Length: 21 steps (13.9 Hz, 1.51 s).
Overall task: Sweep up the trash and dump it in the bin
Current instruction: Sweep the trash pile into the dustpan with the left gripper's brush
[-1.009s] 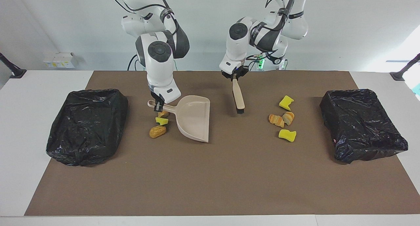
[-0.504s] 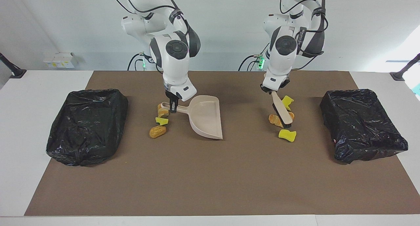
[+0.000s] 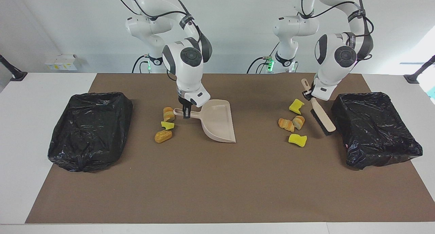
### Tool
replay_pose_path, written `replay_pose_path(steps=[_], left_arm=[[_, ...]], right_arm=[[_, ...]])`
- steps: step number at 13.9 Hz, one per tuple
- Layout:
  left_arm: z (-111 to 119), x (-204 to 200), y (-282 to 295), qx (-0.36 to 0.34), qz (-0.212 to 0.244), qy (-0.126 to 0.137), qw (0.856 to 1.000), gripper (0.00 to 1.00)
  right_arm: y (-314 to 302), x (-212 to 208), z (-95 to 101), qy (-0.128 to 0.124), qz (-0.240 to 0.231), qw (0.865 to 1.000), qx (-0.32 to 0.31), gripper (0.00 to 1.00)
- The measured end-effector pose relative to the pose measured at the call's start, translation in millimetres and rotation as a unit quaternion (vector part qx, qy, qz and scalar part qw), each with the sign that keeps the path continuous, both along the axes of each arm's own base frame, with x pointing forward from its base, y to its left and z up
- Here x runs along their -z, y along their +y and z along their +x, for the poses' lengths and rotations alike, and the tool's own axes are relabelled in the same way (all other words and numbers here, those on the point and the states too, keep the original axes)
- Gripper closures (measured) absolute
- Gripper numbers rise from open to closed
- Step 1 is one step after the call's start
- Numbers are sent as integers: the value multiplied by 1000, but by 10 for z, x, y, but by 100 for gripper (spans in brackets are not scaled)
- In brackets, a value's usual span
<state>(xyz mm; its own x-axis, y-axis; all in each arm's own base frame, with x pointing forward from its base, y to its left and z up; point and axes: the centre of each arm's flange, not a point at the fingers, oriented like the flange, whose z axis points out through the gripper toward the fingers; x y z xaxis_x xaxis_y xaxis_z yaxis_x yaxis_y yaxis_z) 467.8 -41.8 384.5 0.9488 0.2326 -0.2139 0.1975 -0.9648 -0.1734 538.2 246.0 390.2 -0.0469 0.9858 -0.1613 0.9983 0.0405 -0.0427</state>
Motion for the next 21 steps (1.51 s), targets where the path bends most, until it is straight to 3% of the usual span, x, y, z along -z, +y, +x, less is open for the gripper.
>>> replay_pose_path(steps=[4, 11, 18, 21], left_arm=[[-278, 349, -328, 44, -2, -9, 999, 74], [-455, 605, -1674, 128, -51, -77, 988, 74], [-910, 476, -2635, 188, -103, -77, 974, 74], [-900, 235, -2894, 170, -131, -89, 973, 74]], right_arm=[[42, 37, -30, -3, 1, 1000, 6, 68], [354, 218, -199, -18, 7, 999, 37, 68], [447, 330, -229, -17, 7, 999, 44, 68], [446, 336, -229, -17, 7, 999, 45, 68]])
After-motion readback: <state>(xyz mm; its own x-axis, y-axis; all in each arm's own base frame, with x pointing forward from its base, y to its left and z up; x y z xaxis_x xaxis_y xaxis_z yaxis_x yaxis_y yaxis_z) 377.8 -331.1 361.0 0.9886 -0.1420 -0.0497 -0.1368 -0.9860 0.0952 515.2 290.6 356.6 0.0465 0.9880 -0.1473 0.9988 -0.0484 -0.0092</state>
